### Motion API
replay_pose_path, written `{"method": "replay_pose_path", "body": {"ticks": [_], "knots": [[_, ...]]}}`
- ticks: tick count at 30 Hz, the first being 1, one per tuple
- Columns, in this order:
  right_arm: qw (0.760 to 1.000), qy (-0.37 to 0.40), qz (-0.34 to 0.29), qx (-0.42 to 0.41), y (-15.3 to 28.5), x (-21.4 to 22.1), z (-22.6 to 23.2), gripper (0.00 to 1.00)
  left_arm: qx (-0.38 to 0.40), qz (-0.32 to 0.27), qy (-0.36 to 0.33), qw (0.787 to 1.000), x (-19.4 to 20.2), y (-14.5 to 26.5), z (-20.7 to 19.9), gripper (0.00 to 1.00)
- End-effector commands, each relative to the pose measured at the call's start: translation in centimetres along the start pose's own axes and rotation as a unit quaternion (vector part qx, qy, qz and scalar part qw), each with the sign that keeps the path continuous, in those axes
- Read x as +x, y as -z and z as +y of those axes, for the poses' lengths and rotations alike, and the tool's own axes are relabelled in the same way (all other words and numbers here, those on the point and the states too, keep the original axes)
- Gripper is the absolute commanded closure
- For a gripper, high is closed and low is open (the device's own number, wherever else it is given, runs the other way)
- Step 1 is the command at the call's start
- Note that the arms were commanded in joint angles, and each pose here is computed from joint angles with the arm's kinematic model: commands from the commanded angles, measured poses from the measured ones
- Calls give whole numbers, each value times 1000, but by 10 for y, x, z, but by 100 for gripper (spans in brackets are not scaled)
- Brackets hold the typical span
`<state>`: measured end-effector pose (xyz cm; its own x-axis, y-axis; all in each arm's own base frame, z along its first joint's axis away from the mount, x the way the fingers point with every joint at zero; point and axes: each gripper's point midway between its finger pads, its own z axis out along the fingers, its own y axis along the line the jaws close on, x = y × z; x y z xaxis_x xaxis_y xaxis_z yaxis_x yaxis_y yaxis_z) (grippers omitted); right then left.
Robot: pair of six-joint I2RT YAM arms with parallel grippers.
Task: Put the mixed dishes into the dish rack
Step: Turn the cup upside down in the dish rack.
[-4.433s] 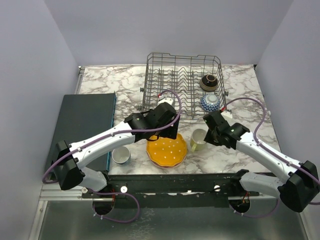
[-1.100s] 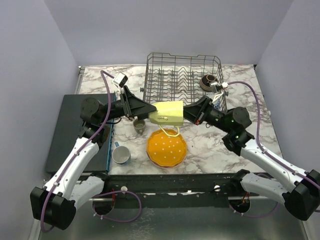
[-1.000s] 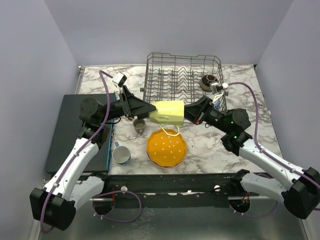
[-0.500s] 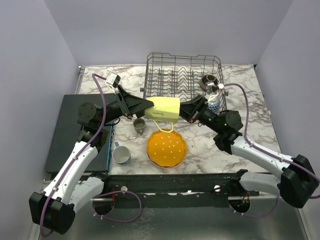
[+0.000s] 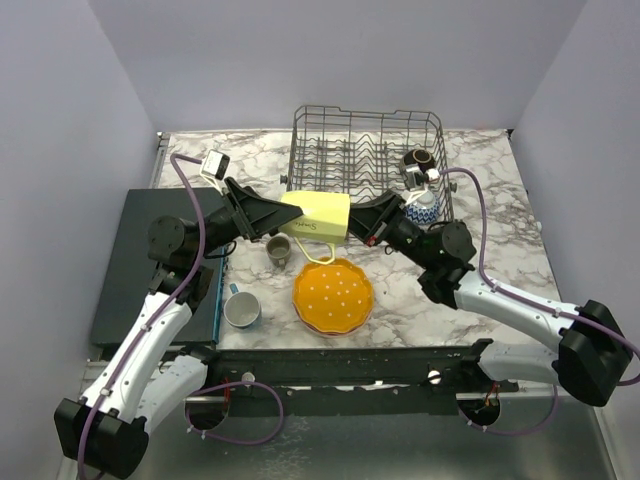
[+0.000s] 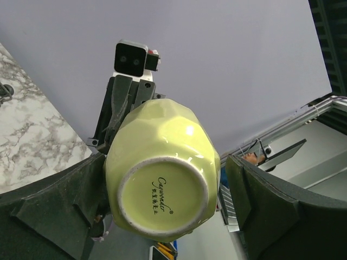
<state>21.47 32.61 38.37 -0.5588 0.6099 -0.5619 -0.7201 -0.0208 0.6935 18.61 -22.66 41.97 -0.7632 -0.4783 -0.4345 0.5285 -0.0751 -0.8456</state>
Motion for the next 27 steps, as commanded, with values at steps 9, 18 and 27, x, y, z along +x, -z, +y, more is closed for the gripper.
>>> {"method": "replay_pose_path", "body": {"ticks": [9, 18, 27], "knots": [[998, 21, -62, -13, -18, -32, 27, 99, 16, -4, -59, 998, -1, 0, -4, 2], [998, 32, -54, -11, -20, -24, 25, 99, 14, -8, -60, 998, -5, -2, -4, 1], [998, 37, -57, -6, -16, -20, 22, 99, 15, -12, -60, 998, -9, -4, -6, 1]]}}
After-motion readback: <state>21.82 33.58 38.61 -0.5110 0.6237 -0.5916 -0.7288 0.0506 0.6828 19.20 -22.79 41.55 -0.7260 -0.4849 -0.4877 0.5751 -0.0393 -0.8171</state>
